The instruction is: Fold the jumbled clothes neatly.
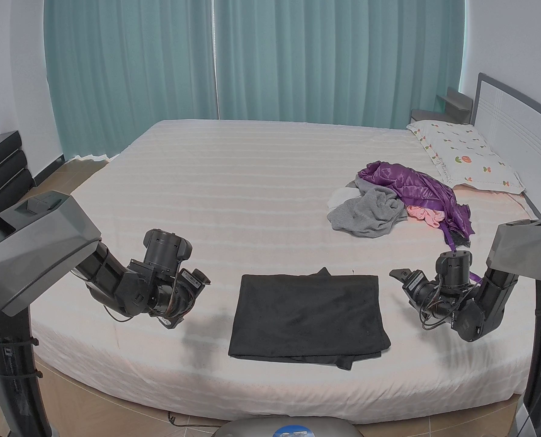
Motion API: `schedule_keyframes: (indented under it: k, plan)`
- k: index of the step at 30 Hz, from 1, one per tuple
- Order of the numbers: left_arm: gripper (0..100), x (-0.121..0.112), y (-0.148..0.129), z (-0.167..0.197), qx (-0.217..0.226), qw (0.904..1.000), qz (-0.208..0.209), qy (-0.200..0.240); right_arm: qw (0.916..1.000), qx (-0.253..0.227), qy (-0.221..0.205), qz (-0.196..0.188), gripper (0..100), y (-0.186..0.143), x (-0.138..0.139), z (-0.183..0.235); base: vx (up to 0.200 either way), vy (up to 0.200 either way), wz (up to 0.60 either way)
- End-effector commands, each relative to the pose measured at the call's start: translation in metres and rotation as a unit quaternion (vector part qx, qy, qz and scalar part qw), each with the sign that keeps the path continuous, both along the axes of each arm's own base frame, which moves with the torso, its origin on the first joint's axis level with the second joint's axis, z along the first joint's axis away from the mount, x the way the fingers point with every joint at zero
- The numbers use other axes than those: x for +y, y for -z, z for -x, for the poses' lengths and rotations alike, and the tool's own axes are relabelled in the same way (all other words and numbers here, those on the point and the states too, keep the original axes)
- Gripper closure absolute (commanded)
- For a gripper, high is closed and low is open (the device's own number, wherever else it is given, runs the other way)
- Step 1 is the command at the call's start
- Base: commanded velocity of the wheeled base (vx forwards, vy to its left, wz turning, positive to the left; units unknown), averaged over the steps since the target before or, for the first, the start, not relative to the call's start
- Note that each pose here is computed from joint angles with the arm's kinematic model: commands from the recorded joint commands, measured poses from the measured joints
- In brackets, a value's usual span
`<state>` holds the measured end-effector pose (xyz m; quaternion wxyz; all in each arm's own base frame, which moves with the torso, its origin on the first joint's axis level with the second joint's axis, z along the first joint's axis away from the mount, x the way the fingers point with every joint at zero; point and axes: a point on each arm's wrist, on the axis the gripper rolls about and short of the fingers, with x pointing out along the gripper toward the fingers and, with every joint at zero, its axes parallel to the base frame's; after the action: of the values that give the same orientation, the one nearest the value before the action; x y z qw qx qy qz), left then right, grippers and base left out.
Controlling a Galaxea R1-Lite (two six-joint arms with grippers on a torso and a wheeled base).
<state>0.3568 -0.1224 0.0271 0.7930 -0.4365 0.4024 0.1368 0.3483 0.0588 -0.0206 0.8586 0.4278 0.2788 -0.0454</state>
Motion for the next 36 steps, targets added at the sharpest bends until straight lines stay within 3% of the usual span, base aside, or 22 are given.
schedule_keyframes:
  k: [1, 7, 21, 30, 36]
  plan:
    - [0, -0.007, -0.001, 0.001, -0.003, 1.0000, 0.001, 0.009, 0.9999, 0.010, 0.003, -0.006, 0, -0.001, -0.002, 0.010, 0.000, -0.200, 0.00]
    - [0, -0.009, -0.002, 0.001, -0.005, 0.9999, 0.001, 0.011, 0.9997, 0.023, 0.003, -0.011, 0, 0.008, 0.000, 0.010, 0.000, -0.200, 0.00]
    - [0, -0.019, 0.004, 0.007, 0.002, 0.9990, -0.014, 0.042, 0.9994, 0.033, 0.001, -0.009, 0, 0.015, 0.001, 0.011, 0.000, 0.000, 0.00]
    - [0, -0.026, 0.016, 0.013, 0.006, 0.9927, -0.060, 0.104, 0.9994, 0.034, -0.002, -0.009, 0, 0.016, 0.003, 0.012, 0.000, 0.000, 0.00]
    - [0, -0.038, 0.036, 0.007, -0.009, 0.9780, -0.110, 0.177, 0.9994, 0.035, -0.003, -0.008, 0, 0.017, 0.004, 0.012, 0.000, 0.000, 0.00]
